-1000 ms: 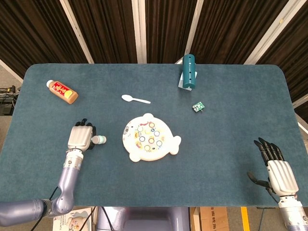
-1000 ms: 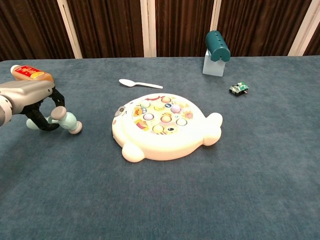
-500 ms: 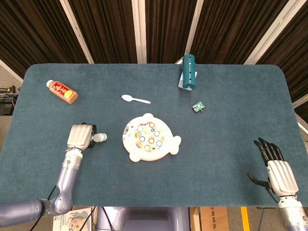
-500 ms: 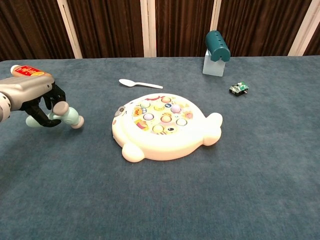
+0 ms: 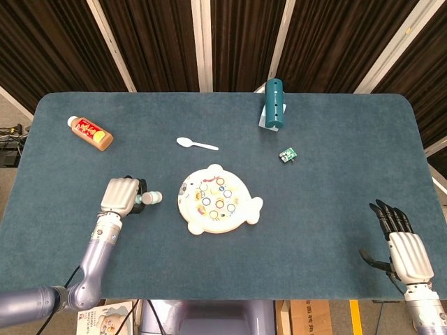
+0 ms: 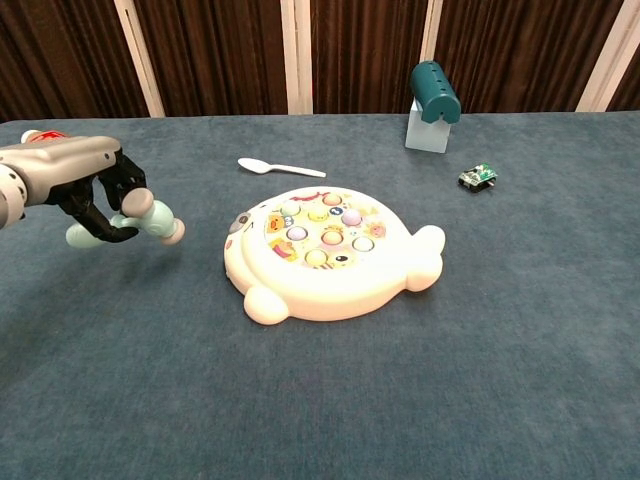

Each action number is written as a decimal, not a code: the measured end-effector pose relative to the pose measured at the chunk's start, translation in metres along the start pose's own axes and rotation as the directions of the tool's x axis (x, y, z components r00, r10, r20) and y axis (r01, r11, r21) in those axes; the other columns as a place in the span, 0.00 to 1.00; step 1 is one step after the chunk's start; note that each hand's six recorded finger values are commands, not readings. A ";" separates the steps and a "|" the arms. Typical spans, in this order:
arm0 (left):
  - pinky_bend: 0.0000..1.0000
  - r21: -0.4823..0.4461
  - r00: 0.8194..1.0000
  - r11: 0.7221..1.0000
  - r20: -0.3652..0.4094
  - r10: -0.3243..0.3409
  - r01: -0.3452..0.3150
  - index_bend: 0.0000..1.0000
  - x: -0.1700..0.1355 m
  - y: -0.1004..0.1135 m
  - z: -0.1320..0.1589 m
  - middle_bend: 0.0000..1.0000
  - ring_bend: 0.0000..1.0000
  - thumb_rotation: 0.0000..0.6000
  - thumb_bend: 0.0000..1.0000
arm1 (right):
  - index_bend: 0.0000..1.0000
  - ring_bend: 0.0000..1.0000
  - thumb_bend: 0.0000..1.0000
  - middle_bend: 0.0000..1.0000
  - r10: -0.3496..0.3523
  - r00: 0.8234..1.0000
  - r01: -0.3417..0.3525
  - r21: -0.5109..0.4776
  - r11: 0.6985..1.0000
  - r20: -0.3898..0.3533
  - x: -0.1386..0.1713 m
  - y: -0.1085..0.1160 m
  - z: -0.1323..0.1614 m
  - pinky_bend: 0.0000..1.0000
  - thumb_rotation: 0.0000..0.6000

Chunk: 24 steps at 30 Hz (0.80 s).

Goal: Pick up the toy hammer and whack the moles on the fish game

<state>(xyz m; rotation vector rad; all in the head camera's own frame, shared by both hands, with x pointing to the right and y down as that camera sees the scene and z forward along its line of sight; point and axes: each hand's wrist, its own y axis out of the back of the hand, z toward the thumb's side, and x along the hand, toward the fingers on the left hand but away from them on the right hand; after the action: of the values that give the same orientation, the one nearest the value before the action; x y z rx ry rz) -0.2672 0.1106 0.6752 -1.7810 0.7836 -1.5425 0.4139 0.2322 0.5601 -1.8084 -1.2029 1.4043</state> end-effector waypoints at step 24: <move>0.49 -0.095 0.996 0.995 0.085 0.018 -0.010 0.69 0.015 0.058 0.061 0.55 0.39 1.00 0.64 | 0.00 0.00 0.24 0.00 0.010 1.000 -0.009 -0.023 1.000 0.009 -0.002 -0.002 0.001 0.00 1.00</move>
<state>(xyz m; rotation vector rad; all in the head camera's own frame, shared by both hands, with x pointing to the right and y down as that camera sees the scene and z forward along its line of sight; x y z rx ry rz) -0.2059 0.0685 0.6322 -1.8928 0.8371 -1.4312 0.4121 0.2313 0.5623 -1.8274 -1.2214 1.4111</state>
